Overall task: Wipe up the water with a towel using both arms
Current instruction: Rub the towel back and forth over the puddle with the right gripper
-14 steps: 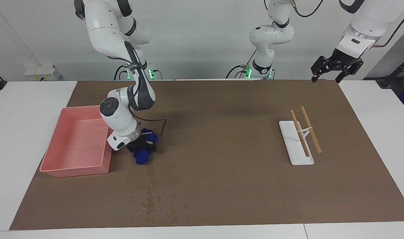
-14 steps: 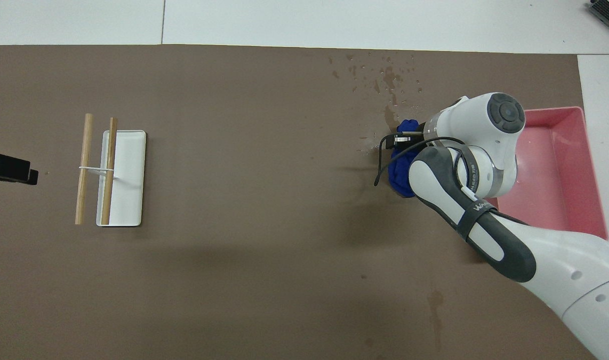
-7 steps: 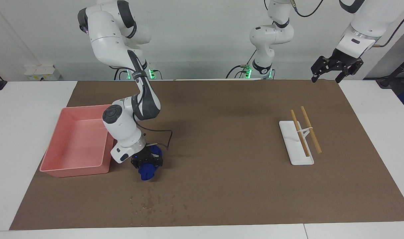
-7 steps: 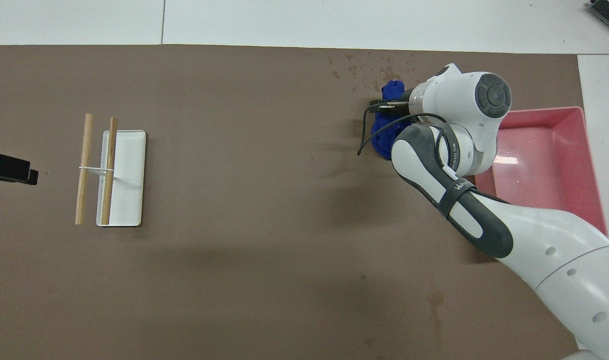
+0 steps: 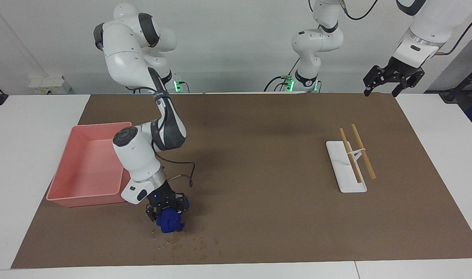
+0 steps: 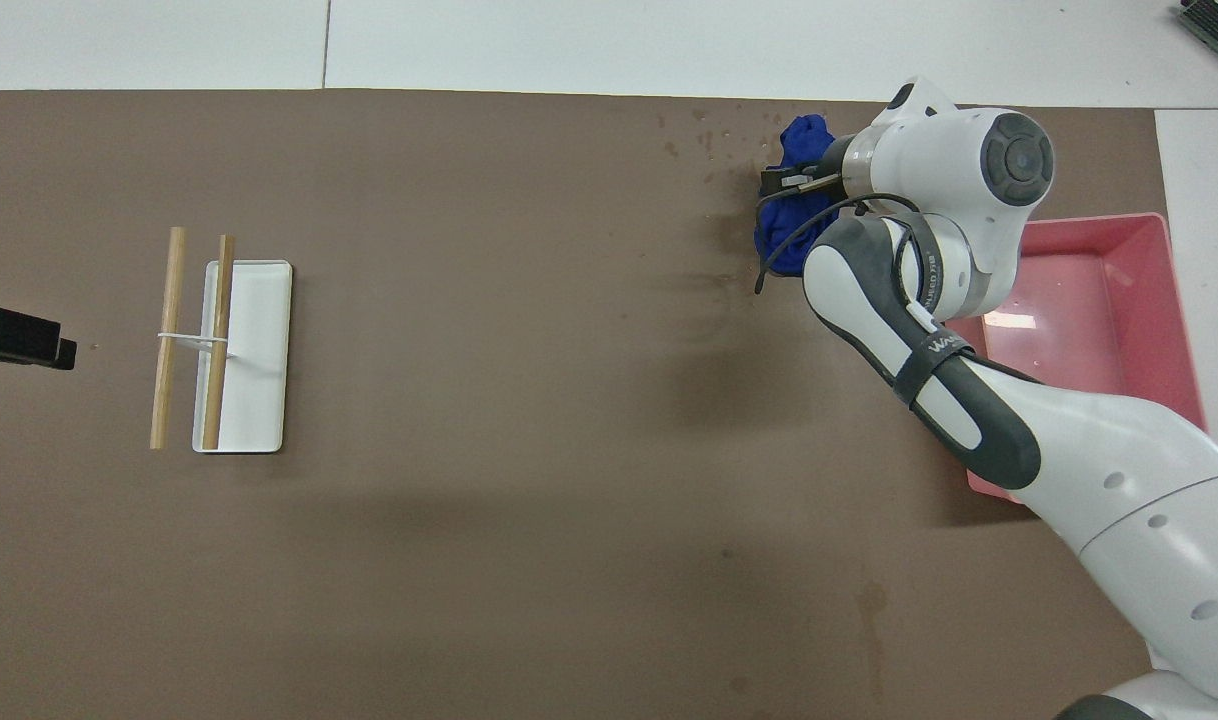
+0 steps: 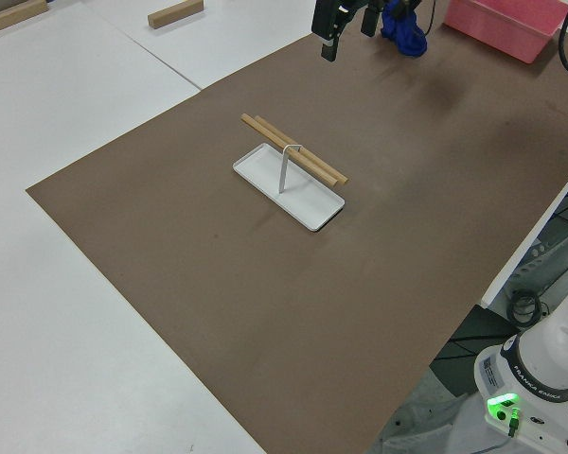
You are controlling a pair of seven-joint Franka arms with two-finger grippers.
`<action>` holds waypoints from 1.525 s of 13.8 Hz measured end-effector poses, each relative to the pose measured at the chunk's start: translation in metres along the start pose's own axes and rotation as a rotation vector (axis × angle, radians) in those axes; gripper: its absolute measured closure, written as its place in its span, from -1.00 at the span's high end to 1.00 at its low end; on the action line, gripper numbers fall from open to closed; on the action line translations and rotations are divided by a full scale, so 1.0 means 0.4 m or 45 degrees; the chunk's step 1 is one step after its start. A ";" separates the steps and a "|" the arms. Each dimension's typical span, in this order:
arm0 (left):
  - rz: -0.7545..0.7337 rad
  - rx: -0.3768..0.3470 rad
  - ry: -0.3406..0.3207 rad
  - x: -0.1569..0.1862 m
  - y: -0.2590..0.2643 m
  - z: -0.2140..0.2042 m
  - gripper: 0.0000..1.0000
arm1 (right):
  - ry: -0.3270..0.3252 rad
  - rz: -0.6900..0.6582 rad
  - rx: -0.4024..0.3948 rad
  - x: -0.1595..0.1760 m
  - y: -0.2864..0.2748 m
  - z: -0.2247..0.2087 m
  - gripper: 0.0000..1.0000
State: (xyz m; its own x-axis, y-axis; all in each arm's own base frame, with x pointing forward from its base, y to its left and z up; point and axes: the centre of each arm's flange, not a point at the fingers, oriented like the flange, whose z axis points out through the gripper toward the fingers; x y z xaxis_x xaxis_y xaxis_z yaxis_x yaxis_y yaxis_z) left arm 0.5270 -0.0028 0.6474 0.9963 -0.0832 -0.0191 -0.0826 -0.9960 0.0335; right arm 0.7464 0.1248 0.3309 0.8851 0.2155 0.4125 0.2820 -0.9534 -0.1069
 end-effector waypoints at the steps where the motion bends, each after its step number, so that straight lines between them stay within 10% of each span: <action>1: 0.000 0.000 0.000 0.000 0.000 0.000 1.00 | 0.002 -0.026 -0.012 0.003 -0.004 0.001 -1.00; 21: 0.000 0.000 0.000 0.000 0.000 0.000 1.00 | -0.127 0.038 -0.004 -0.160 -0.019 0.120 -1.00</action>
State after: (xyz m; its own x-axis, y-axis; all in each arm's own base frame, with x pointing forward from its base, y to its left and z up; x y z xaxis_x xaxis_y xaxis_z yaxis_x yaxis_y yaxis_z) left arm 0.5270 -0.0028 0.6474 0.9963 -0.0833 -0.0191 -0.0826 -0.9960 0.0335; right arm 0.7054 0.1282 0.2619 0.9256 0.2067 0.3171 0.2539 -0.9604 -0.1150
